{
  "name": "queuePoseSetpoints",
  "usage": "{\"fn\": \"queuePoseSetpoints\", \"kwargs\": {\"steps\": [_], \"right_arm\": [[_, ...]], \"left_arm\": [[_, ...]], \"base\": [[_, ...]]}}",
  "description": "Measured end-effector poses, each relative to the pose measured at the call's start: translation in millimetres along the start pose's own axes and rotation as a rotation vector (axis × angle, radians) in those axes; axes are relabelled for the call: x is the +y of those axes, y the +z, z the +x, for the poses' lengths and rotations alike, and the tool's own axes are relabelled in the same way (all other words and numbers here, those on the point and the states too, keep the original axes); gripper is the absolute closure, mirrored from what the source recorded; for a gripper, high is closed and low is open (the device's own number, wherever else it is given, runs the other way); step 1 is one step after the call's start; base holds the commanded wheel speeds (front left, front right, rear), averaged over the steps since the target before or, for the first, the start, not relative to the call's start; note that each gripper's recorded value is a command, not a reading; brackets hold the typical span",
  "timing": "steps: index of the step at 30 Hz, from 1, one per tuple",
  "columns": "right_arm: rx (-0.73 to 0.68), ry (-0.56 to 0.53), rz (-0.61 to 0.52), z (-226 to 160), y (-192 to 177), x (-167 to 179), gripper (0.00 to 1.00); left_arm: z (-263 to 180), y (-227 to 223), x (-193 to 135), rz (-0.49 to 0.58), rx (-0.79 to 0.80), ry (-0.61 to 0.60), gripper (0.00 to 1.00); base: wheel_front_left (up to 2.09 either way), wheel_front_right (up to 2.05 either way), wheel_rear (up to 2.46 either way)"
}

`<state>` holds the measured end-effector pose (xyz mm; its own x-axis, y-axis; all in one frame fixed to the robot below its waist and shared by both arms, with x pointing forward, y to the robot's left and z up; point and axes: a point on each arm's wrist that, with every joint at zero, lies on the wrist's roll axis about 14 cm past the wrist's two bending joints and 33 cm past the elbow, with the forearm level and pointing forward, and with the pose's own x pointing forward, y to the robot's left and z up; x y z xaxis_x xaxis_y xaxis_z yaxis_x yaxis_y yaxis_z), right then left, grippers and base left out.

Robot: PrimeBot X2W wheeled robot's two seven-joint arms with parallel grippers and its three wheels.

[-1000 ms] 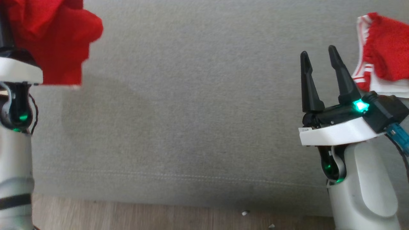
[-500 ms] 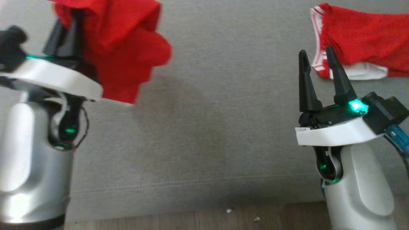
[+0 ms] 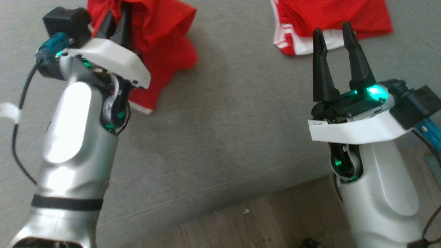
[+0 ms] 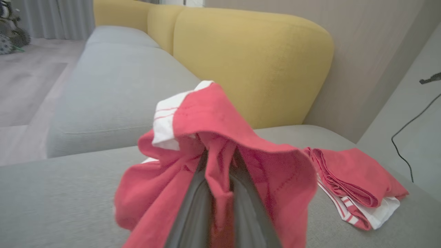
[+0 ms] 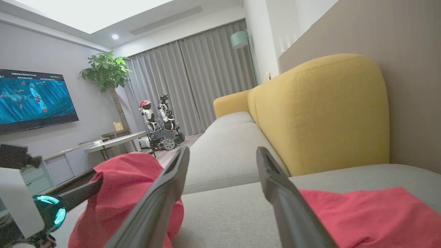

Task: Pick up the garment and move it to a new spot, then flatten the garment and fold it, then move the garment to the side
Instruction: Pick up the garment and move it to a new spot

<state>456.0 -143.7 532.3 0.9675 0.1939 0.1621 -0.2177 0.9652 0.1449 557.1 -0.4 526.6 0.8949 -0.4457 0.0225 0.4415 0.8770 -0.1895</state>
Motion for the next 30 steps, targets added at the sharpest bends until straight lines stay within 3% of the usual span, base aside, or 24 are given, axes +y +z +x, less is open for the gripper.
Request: {"fn": "queuePoseSetpoints", "kwargs": {"steps": [2, 3, 4, 5, 13, 23, 30], "right_arm": [[0.0, -0.025, -0.005, -2.1, 1.6, -9.9, 0.0], [0.0, -0.035, -0.011, -2.9, 2.3, -14.2, 0.0], [0.003, -0.043, -0.017, -3.9, 2.5, -17.8, 0.0], [0.005, -0.051, -0.019, -5.2, 2.1, -20.8, 0.0], [0.015, -0.092, -0.025, -10.2, -0.2, -35.0, 0.0], [0.002, -0.005, -0.011, 7.9, -3.9, -4.4, 0.0], [0.036, 0.071, -0.005, 8.1, -16.9, 27.6, 0.0]], "left_arm": [[13.3, -16.1, -13.5, -0.014, 0.026, -0.026, 1.0], [19.5, -23.0, -19.8, -0.016, 0.033, -0.036, 0.79], [25.4, -29.1, -25.9, -0.012, 0.039, -0.047, 0.44], [31.0, -34.9, -31.9, -0.011, 0.045, -0.061, 0.0], [40.3, -69.5, -52.0, -0.016, 0.097, -0.12, 0.0], [11.0, -19.4, 7.3, 0.0, -0.039, 0.007, 0.0], [-56.7, -1.4, 58.9, 0.068, -0.079, 0.135, 0.0]], "base": [[0.0, 0.0, 0.0], [0.0, 0.0, 0.0], [0.0, 0.0, 0.0], [0.0, 0.0, 0.0], [0.0, 0.0, 0.0], [0.0, 0.0, 0.0], [0.0, 0.0, 0.0]]}}
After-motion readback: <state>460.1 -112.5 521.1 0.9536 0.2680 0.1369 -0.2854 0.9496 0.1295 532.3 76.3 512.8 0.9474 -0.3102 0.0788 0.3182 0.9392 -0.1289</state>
